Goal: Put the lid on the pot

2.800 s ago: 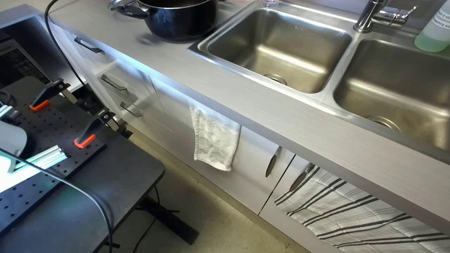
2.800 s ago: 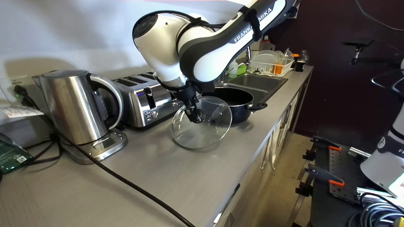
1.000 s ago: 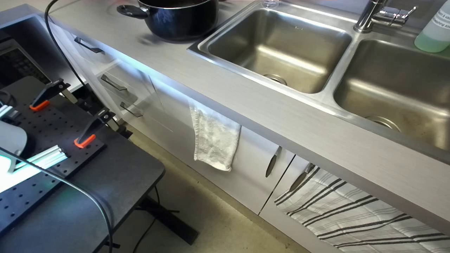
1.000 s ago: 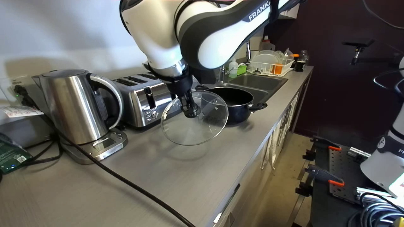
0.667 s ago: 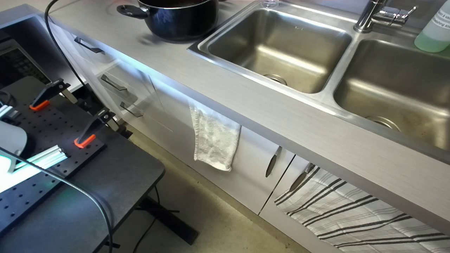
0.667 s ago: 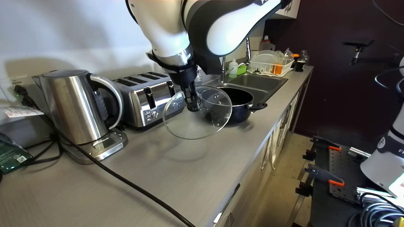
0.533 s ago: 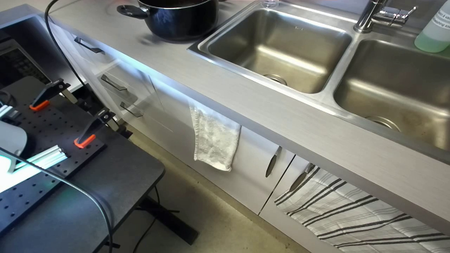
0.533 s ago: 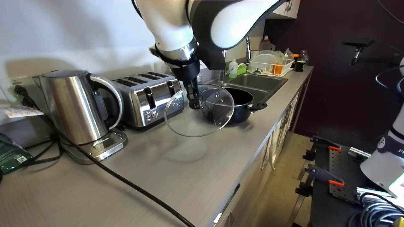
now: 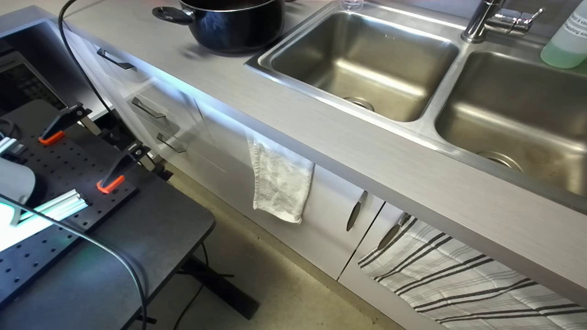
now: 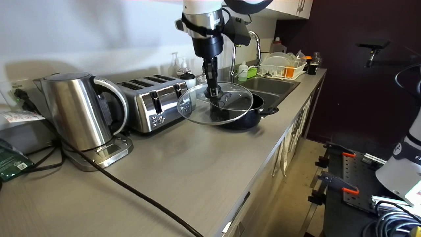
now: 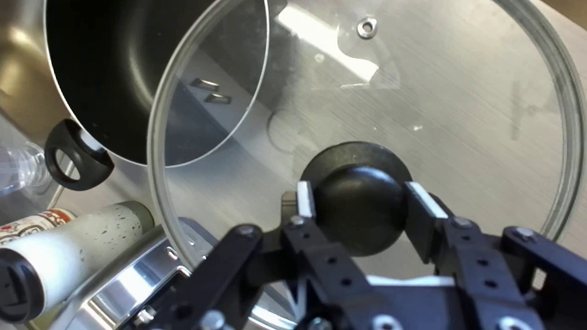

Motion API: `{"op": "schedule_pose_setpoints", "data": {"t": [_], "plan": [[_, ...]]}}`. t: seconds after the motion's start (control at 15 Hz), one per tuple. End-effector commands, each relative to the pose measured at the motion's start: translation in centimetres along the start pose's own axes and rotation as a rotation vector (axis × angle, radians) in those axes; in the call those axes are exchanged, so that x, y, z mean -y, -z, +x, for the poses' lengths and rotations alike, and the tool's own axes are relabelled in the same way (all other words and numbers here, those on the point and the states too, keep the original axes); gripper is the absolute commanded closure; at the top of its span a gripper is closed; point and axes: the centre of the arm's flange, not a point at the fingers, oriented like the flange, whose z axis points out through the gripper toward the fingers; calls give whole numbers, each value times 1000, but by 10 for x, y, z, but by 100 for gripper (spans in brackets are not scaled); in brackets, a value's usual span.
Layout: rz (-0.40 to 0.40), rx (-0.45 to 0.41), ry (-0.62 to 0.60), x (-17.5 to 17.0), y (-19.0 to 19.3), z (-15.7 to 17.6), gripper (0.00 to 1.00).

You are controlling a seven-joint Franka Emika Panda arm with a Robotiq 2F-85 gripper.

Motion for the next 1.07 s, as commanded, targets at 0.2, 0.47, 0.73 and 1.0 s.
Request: {"op": "schedule_pose_setpoints", "data": {"t": [0.2, 0.47, 0.73, 1.0], "plan": [[147, -71, -101, -63, 19, -48, 75], [188, -72, -171, -93, 11, -62, 75], [209, -83, -252, -120, -1, -72, 75], [225, -100, -319, -146, -11, -79, 75]]}}
